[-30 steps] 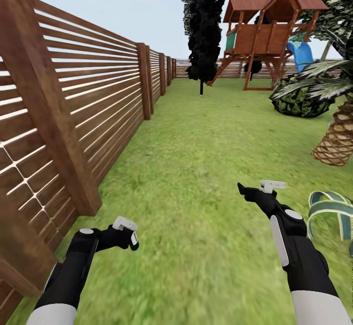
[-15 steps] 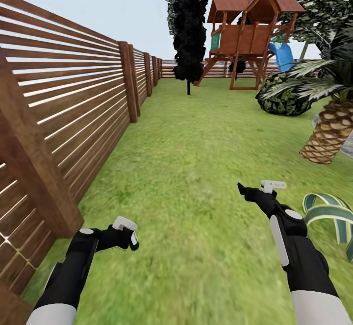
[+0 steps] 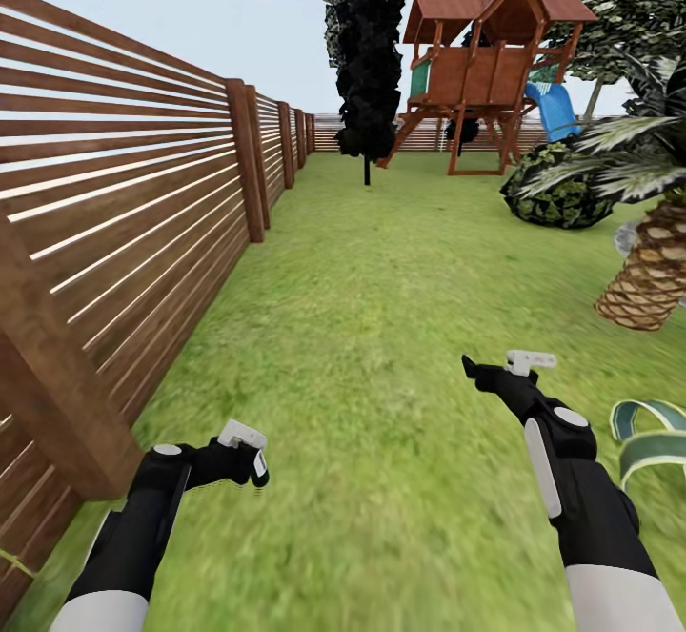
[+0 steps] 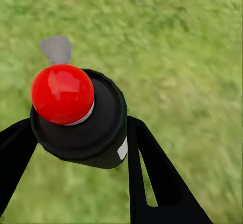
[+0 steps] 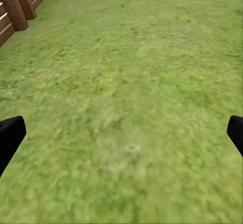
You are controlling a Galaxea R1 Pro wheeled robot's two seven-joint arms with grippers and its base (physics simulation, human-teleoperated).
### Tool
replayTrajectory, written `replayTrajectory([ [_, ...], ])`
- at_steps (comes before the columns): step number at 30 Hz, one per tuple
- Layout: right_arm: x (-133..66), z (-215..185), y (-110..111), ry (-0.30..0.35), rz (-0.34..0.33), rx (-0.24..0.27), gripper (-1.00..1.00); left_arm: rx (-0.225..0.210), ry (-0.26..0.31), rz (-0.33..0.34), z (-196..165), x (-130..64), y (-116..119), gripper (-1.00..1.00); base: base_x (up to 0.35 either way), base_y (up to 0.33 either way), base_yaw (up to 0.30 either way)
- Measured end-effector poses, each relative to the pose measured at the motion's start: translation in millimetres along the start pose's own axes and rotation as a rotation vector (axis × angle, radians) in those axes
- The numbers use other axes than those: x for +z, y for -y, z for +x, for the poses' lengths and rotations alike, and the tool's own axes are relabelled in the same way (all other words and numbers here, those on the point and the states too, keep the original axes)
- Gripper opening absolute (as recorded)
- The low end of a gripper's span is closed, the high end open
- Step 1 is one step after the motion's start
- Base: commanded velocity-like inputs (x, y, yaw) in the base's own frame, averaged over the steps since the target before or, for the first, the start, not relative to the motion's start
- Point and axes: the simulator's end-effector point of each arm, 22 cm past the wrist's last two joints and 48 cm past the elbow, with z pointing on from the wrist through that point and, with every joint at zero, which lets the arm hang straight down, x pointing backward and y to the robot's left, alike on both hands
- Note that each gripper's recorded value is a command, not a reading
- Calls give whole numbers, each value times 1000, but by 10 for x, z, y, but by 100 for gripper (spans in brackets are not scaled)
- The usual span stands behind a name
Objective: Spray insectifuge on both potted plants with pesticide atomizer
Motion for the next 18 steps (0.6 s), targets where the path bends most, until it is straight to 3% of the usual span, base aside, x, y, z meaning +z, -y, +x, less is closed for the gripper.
replayTrajectory([
  [18,2,6,-6,-1,-1,0,100,3,0,-2,-5,-3,-3,-100,346,0,0],
])
